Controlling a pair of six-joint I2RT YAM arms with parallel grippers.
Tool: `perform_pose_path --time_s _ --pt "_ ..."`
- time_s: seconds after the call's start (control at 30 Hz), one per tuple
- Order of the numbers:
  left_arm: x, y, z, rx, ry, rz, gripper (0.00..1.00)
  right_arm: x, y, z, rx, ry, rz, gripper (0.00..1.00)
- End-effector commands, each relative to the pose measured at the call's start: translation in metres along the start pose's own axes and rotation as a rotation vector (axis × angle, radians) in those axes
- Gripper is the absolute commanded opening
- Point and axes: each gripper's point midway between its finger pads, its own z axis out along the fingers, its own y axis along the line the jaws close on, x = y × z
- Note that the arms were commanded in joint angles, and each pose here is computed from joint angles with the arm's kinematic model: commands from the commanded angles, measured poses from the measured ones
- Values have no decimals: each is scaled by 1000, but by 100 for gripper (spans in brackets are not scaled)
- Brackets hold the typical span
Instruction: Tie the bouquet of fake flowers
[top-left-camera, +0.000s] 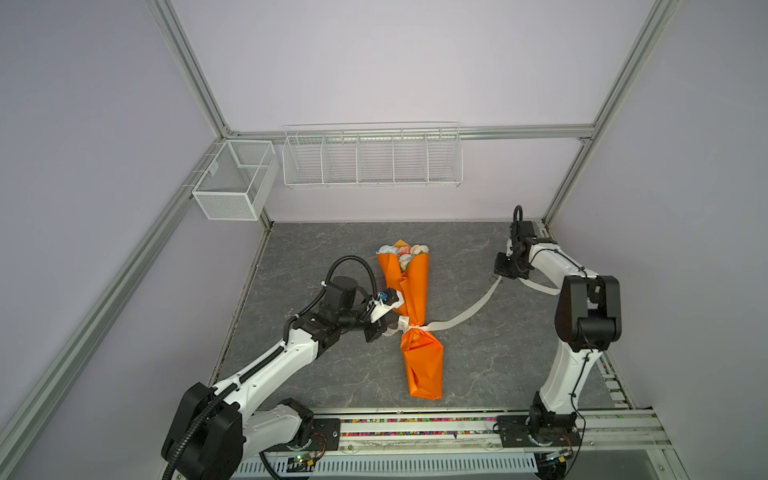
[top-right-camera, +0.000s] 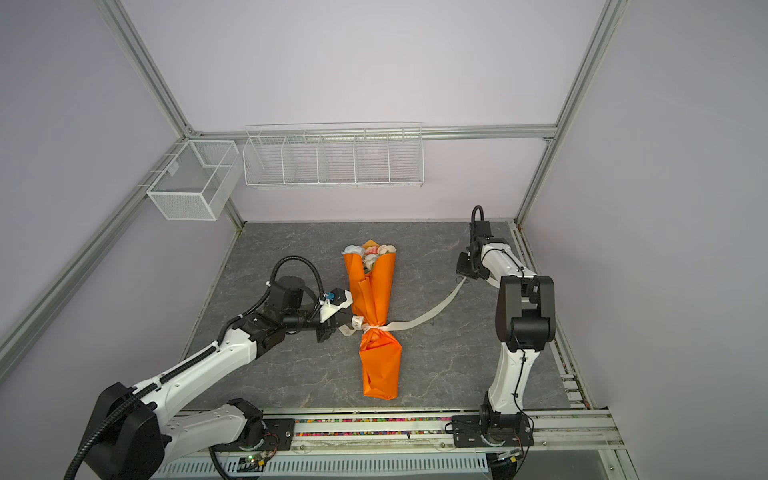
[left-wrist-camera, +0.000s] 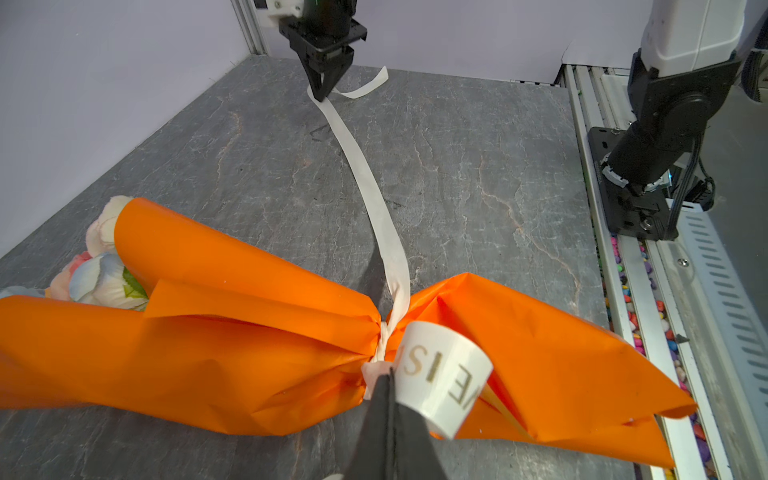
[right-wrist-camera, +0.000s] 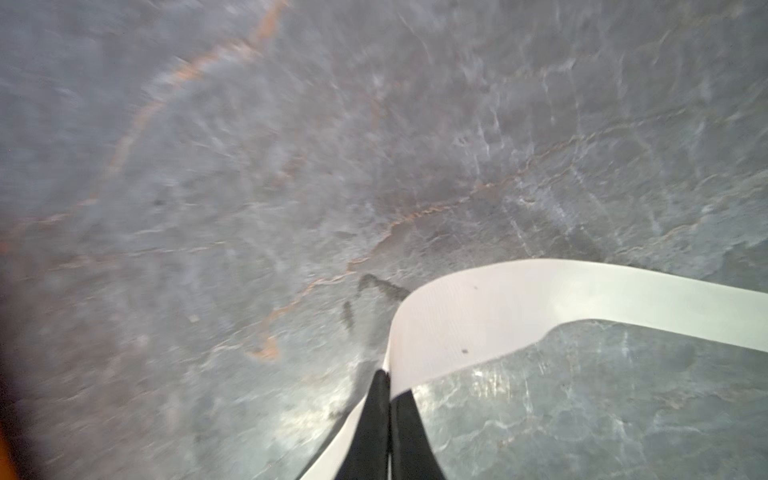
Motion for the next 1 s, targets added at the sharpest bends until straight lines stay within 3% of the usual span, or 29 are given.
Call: perform_pose_path --time_s 0.0,0.07,0.3,0.47,0.57,0.87,0.97 --pt "-9 -3 -3 6 -27 14 0 -7 60 -51 -150 -100 -144 6" --pt "-8 -3 -3 -5 -29 14 0 -2 98 -77 -228 -138 -227 6" --pt "-8 -2 -9 -60 -82 3 0 74 272 -161 -623 -158 -577 7" --pt "-5 -8 -13 -77 -117 -17 0 125 344 -190 -758 -106 -730 8" --pt "-5 -11 -15 -81 -144 -28 0 140 363 -183 -745 -61 -779 8" --pt "-4 -17 -21 -97 -179 -29 0 182 406 -177 -930 117 -825 10" --pt "-5 -19 -21 -92 -184 -31 0 192 411 -171 -951 173 -839 21"
